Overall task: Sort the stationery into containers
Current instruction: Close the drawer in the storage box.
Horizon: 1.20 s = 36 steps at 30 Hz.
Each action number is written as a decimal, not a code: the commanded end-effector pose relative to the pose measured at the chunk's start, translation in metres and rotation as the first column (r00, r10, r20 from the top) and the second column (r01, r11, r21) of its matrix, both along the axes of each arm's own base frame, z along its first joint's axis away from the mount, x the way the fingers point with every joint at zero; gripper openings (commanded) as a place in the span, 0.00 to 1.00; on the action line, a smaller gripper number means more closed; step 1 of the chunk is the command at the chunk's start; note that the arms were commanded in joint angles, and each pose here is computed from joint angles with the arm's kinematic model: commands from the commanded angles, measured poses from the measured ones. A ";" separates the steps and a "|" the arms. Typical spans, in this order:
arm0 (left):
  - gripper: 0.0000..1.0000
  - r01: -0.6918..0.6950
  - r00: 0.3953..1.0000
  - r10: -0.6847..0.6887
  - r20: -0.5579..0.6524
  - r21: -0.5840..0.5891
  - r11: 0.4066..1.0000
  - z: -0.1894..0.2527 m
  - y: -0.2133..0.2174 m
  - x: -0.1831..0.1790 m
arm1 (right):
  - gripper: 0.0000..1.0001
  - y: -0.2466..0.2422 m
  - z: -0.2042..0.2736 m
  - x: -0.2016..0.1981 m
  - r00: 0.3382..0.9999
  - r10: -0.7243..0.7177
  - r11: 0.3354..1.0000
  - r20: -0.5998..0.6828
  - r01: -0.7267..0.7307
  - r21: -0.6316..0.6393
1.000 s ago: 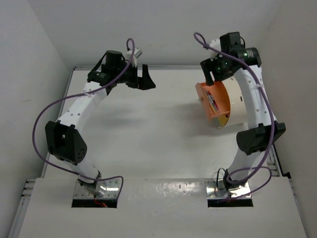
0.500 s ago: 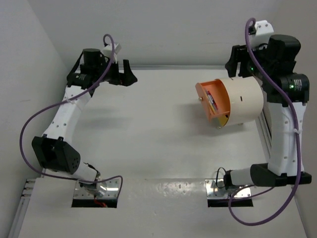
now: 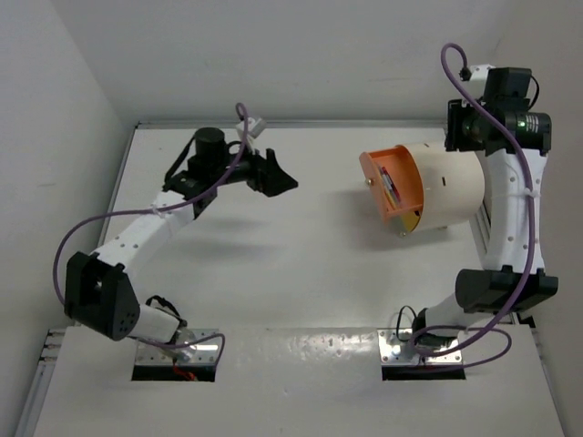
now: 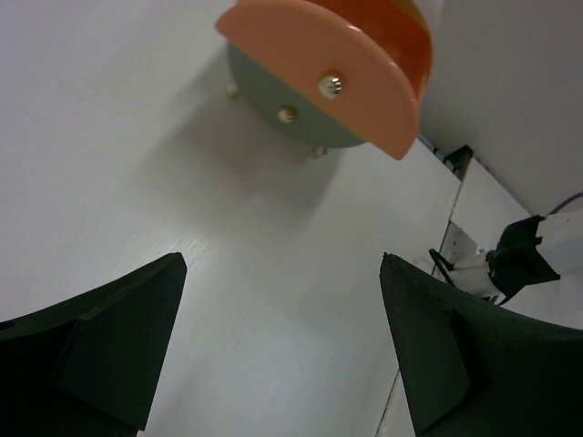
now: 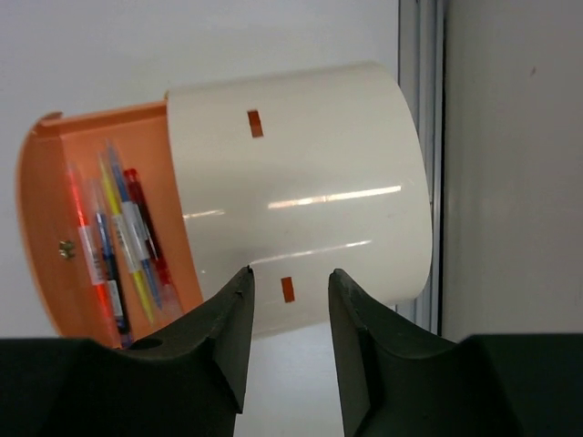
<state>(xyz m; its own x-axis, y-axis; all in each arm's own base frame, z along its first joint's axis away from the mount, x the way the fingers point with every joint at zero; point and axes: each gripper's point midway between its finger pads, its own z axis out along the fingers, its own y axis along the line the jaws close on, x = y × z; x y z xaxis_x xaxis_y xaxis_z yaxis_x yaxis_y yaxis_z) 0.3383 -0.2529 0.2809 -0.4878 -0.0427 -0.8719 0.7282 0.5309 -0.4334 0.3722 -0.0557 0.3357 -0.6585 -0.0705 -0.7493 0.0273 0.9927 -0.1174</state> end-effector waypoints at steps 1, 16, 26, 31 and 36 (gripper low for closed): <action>0.94 0.102 0.989 -0.086 0.123 -0.129 0.986 0.040 -0.044 -0.001 | 0.37 -0.019 -0.013 -0.007 0.998 -0.029 0.998 -0.054 0.026 -0.050; 0.79 0.192 0.981 -0.183 0.058 -0.278 0.941 0.022 -0.171 0.032 | 0.35 -0.015 -0.078 -0.009 0.964 0.020 0.998 -0.265 -0.003 0.065; 0.39 0.183 0.977 -0.210 -0.035 -0.360 0.915 0.009 -0.202 0.044 | 0.25 -0.009 -0.100 -0.014 0.937 0.052 0.994 -0.345 -0.016 0.107; 0.35 0.208 0.970 -0.239 -0.043 -0.366 0.907 0.001 -0.217 0.041 | 0.24 -0.004 -0.112 -0.017 0.921 0.078 0.990 -0.382 -0.028 0.136; 0.31 0.222 0.963 -0.262 -0.057 -0.379 0.898 -0.008 -0.232 0.042 | 0.22 0.006 -0.122 -0.022 0.898 0.125 0.984 -0.421 -0.059 0.167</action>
<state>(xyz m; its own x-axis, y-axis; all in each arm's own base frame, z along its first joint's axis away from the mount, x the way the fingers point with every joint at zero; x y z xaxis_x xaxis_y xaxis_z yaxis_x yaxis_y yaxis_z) 0.3860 -0.4712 0.2436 -0.6532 -0.1794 -0.7356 0.7052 0.2097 -0.6773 0.3539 -0.0609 0.2317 -0.8884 -0.0399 -0.4573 -0.0458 0.9989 0.0018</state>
